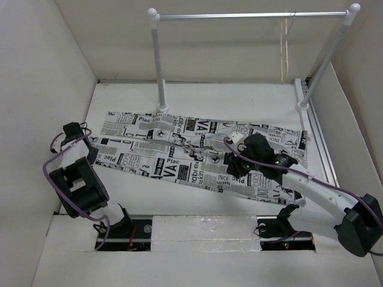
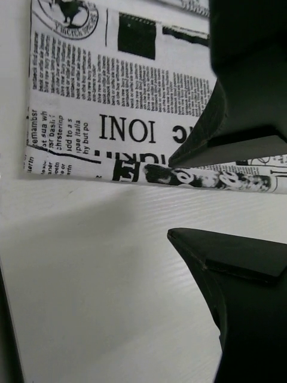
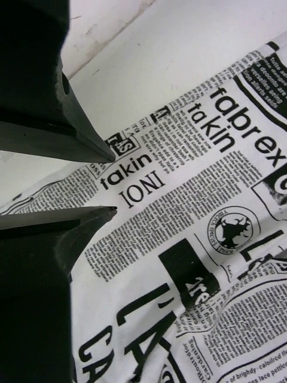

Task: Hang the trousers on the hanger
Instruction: Fold the trousers at the center of the board.

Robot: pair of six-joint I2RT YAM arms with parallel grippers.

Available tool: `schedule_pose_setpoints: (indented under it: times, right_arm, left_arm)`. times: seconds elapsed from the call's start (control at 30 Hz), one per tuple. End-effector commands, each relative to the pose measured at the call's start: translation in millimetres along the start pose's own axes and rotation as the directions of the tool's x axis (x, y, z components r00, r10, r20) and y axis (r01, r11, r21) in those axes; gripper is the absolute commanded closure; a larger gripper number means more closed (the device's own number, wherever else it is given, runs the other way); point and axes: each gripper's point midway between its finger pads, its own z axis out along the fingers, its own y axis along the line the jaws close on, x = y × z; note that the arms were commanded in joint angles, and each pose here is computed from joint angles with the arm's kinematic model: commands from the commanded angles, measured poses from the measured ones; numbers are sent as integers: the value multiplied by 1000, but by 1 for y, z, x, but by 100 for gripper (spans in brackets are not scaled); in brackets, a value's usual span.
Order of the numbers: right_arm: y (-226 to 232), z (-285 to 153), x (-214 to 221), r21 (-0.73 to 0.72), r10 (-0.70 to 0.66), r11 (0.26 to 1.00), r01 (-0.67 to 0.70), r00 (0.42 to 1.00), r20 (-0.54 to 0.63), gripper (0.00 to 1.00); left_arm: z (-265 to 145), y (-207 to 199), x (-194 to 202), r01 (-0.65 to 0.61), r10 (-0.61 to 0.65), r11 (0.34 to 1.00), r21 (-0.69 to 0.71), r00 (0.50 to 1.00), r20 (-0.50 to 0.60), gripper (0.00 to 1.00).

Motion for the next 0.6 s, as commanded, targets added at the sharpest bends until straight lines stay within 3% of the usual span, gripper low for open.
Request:
schedule_pose_setpoints:
  times: [0.0, 0.1, 0.33, 0.57]
  right_arm:
    - [8, -8, 14, -36, -16, 999, 15, 999, -32, 59]
    - [7, -16, 16, -16, -5, 1000, 5, 999, -40, 59]
    - [8, -27, 24, 3, 51, 999, -51, 998, -38, 59]
    - [8, -30, 27, 22, 91, 996, -90, 995, -28, 58]
  left_arm:
    - [9, -5, -11, 50, -50, 999, -5, 999, 11, 60]
    - [26, 0, -10, 55, -55, 996, -65, 998, 12, 61]
    - [38, -16, -9, 46, -46, 999, -16, 999, -10, 66]
    - [51, -21, 2, 33, -32, 999, 8, 998, -47, 61]
